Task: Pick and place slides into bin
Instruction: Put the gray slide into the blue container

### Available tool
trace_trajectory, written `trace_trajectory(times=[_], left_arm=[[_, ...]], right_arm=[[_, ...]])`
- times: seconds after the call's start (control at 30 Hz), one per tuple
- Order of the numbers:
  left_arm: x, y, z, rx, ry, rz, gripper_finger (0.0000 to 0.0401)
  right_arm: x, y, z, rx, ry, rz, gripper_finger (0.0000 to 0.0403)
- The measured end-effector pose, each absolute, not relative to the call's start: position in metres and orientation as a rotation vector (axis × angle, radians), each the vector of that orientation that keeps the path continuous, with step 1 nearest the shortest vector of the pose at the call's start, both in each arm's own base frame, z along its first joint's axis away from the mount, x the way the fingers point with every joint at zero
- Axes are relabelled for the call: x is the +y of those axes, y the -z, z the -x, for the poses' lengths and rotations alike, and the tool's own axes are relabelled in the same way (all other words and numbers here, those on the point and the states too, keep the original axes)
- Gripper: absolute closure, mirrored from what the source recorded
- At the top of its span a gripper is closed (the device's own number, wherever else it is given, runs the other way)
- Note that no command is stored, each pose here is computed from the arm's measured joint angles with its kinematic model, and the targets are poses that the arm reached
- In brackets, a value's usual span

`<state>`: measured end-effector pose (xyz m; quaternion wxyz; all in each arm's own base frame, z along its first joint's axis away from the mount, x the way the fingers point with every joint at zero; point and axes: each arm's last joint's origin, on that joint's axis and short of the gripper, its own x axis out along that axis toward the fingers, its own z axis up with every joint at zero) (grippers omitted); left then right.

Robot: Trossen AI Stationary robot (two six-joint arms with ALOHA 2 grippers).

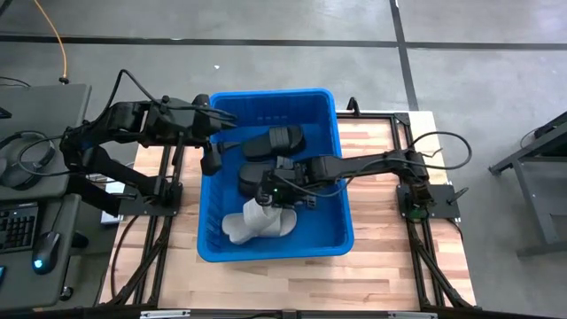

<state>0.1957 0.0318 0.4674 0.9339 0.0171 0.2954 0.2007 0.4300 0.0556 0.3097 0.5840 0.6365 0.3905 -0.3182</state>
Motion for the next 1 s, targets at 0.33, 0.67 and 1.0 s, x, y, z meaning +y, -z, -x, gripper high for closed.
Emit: trace_trajectory(times=[0.33, 0.67, 1.0], left_arm=[[0.032, -0.467, -0.196, 0.609, -0.396, -0.053, 0.0194], [0.031, -0.467, -0.196, 0.611, -0.376, -0.053, 0.0194], [0.03, -0.467, -0.196, 0.618, -0.341, -0.08, 0.0194]], right_arm=[[0.046, -0.309, -0.444, 0.777, 0.675, -1.414, 0.0398], [0.053, -0.29, -0.442, 0.917, 0.713, -1.381, 0.0398], [0.059, -0.273, -0.44, 1.012, 0.706, -1.375, 0.0296]])
